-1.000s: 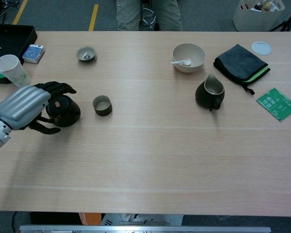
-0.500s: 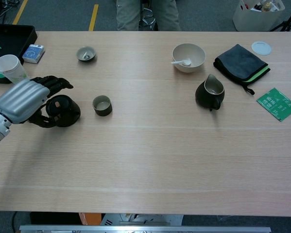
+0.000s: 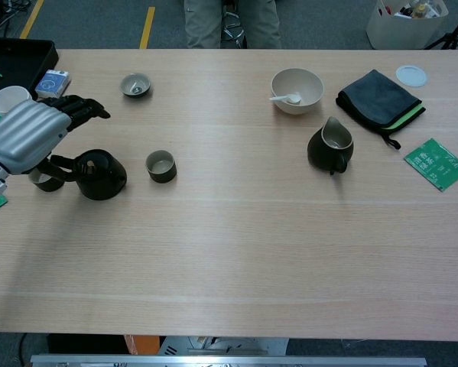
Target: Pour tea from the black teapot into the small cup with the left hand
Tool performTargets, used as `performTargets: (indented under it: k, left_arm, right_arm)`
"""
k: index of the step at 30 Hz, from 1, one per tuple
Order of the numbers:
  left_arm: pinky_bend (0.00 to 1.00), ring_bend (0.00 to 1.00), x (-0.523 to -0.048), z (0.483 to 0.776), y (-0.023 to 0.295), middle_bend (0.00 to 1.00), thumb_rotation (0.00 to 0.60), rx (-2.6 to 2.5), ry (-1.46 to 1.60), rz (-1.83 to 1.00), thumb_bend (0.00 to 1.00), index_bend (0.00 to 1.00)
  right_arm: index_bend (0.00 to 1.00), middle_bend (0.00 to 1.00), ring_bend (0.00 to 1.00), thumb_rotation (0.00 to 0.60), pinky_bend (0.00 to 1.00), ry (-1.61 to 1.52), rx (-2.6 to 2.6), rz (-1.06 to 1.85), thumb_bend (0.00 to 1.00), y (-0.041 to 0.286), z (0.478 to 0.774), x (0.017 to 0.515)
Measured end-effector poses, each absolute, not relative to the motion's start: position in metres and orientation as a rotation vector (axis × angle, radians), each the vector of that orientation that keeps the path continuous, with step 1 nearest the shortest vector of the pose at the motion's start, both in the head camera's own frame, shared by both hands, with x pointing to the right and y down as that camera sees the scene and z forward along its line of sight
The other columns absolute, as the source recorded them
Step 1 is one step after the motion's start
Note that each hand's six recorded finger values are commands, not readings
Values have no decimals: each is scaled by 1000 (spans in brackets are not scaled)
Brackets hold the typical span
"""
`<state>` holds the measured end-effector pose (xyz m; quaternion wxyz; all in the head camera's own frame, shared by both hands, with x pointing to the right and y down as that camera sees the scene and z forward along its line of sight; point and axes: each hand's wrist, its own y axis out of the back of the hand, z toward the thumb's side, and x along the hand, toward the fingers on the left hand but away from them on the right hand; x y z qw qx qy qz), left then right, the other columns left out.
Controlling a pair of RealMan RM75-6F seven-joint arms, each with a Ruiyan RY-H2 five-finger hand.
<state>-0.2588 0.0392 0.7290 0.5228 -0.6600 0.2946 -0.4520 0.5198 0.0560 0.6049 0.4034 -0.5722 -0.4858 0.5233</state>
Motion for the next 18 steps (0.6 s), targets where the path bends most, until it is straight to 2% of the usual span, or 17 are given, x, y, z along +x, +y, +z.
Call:
performTargets:
  k: [18]
  left_arm:
    - [262,146,-242,732,16,182,600,-1594,718,-1074,114,207]
  right_arm:
    - [177,198,127,600,142,-1244,-1440,1340,7,59,607,527]
